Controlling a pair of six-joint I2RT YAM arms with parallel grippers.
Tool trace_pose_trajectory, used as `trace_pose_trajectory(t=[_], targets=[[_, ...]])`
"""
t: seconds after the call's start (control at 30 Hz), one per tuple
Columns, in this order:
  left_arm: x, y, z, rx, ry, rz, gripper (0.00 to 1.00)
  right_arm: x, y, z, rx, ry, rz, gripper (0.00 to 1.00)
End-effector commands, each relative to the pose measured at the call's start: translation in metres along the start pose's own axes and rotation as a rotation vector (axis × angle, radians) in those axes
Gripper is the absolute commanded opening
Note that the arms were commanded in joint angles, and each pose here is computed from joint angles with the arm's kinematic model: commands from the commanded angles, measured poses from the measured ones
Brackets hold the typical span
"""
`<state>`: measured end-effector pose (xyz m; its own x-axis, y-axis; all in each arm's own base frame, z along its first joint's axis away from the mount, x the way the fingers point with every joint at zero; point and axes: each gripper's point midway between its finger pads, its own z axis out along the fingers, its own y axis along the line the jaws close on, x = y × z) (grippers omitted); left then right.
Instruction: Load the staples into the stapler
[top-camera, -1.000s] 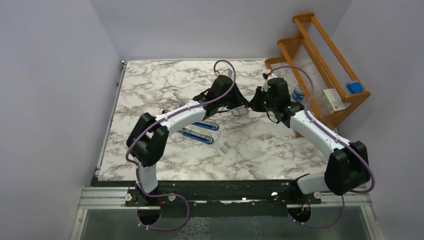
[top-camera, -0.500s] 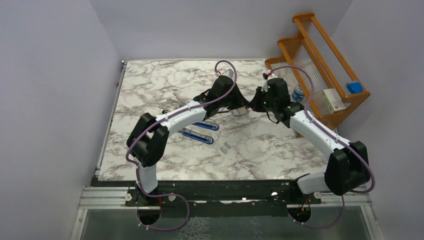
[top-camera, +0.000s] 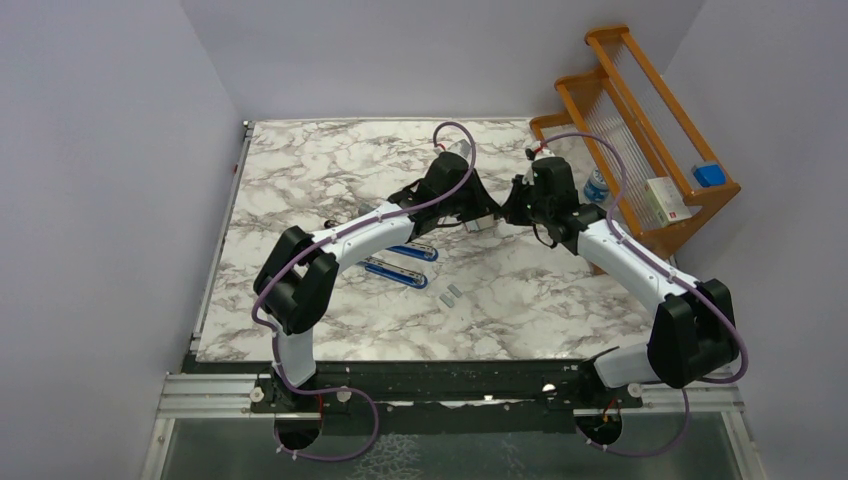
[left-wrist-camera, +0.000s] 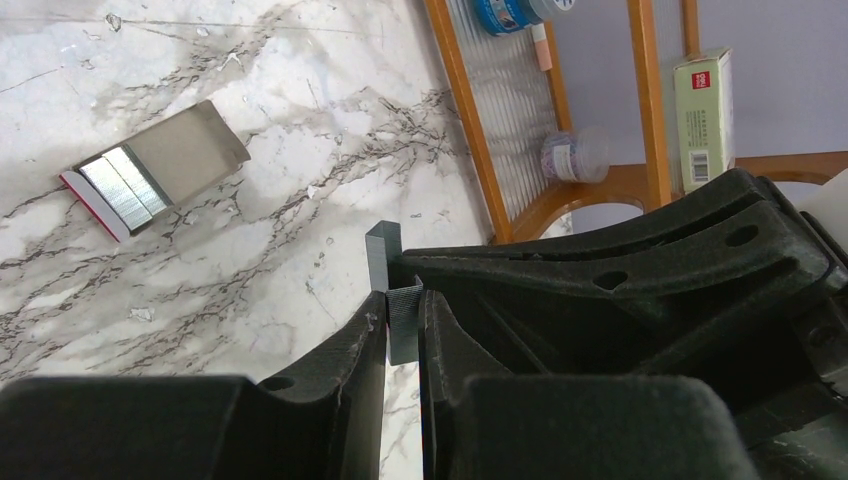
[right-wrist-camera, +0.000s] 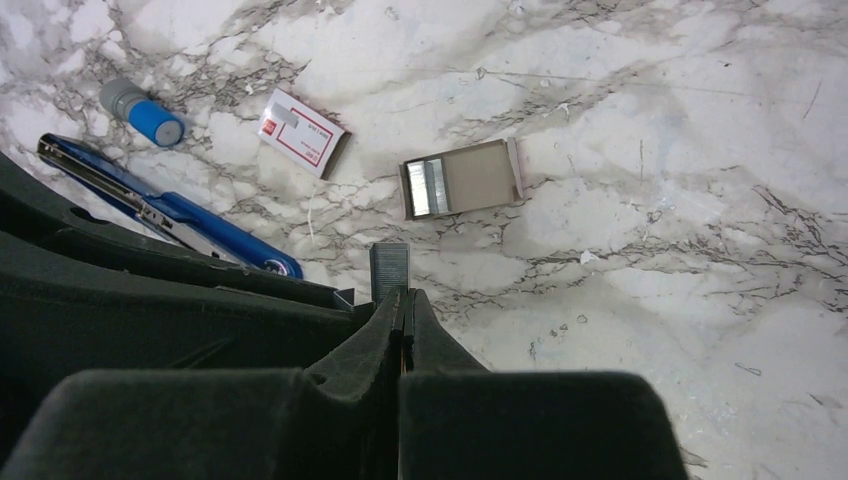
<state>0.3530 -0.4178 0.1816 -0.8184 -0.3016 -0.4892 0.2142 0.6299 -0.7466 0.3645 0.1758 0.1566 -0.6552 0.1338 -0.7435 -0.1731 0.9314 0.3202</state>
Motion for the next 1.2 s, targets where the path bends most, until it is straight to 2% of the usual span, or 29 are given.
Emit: trace_pose_trajectory(t=[0.0, 0.23, 0.47, 0.83, 1.17], targets=[[-0.013, -0.028, -0.011, 0.076, -0.029, 0.039, 0.18, -0.010, -0.007, -0.001, 0.058, -0.028, -0.022, 0.01], [-0.010, -0.025, -0.020, 0.063, -0.019, 0.088, 0.18, 0.001, -0.021, 0.002, 0.122, -0.003, -0.011, 0.01], [-0.002, -0.019, -0.043, 0.060, 0.010, 0.215, 0.18, 0.012, -0.020, 0.003, 0.103, 0.014, 0.010, 0.01], [0.065, 0.039, -0.055, 0.068, 0.263, 0.494, 0.18, 0.011, -0.016, -0.016, 0.078, -0.010, 0.027, 0.01], [0.098, 0.095, -0.027, -0.021, 0.406, 0.540, 0.18, 0.005, -0.016, -0.036, 0.081, -0.043, 0.027, 0.01]])
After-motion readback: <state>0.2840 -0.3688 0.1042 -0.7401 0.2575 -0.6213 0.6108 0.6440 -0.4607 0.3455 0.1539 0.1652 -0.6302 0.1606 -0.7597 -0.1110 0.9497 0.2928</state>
